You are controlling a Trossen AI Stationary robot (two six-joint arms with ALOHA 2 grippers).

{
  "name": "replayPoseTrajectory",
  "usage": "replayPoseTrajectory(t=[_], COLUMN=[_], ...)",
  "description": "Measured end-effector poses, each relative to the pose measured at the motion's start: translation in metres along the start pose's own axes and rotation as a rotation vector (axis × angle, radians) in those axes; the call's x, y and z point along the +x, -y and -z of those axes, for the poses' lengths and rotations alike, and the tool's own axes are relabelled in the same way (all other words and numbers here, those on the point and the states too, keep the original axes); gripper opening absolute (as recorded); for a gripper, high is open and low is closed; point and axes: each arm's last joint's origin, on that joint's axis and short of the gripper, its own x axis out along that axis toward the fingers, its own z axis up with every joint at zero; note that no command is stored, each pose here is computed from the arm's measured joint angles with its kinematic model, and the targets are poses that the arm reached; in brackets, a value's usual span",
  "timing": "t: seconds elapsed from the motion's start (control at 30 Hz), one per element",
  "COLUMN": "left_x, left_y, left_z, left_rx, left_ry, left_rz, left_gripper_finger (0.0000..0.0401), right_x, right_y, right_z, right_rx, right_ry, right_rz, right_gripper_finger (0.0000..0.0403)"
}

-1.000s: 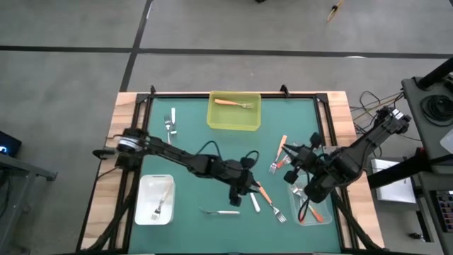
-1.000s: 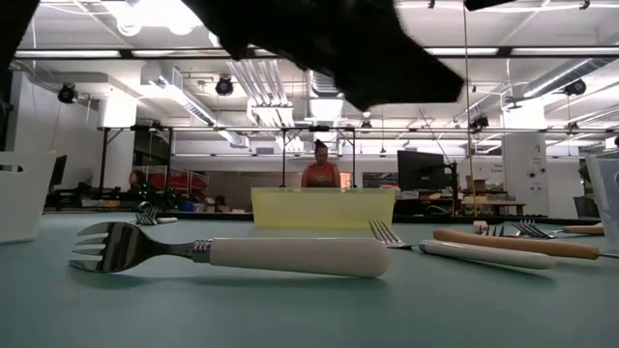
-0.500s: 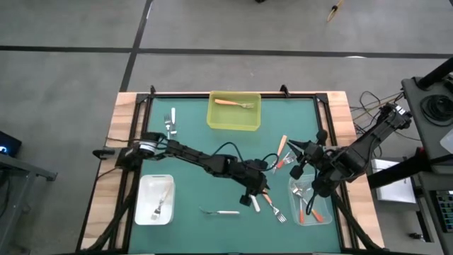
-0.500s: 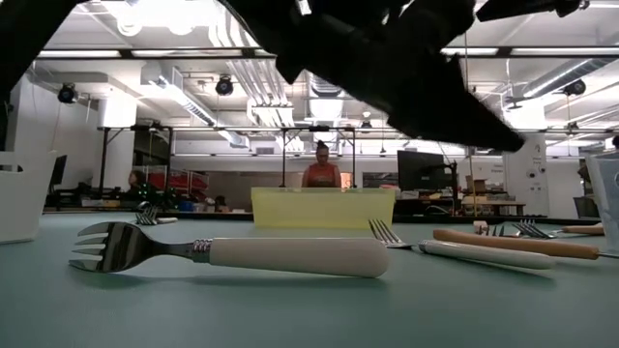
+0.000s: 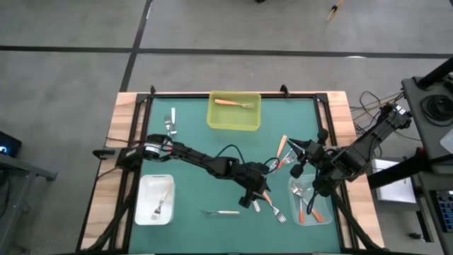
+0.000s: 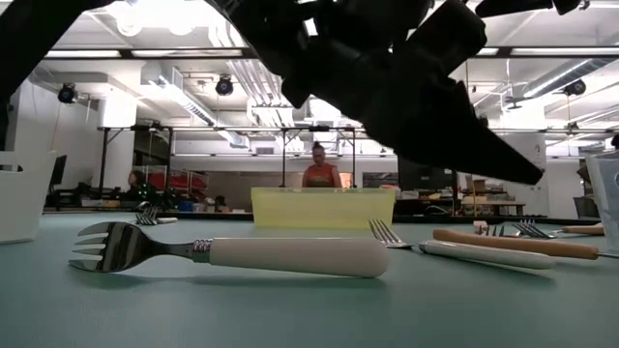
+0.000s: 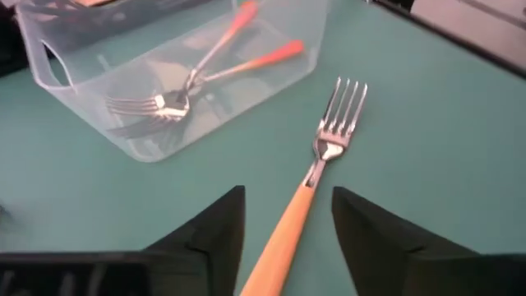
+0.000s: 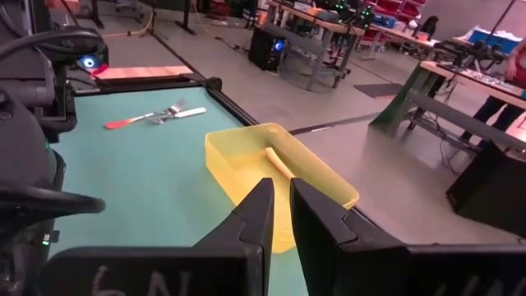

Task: Sort silverware by color (type)
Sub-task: Put the yellow fork into the yellow bin

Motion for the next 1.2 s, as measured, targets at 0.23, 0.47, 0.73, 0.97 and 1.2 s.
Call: replayPoseTrajectory(t=[0.23,0.47,0.73,0.97,1.2], left_x=[0.009,0.01,0.007,0.013,0.02], left_y=[-0.001,-0.006,-0.013,-0.007,-0.009], left_z=[0.008,0.01,0.016,0.019,0.031], left_rx=[0.034,0.061,0.11,0.112,0.085], left_ry=[0.018,0.033,0.007,0.031,-0.016], left_rz=[-0.005,-0.007,0.013,0.065,0.059], left_gripper_finger=[0.0214,0.021,0.021,0.021,0.021], right_x=[0.0,0.001,0.001,0.001,0.001], right_y=[0.0,0.0,0.0,0.0,0.0], right_z=[0.0,0.0,0.0,0.0,0.0], right_rx=[0.001,0.006,0.002,0.004,0.004], right_ry=[-0.002,-0.004,-0.004,-0.004,-0.004], right_rz=[-0.003,-0.001,-0.001,-0.001,-0.001], right_gripper_finger=[0.0033,0.0034,0.0034,0.0034,0.0034])
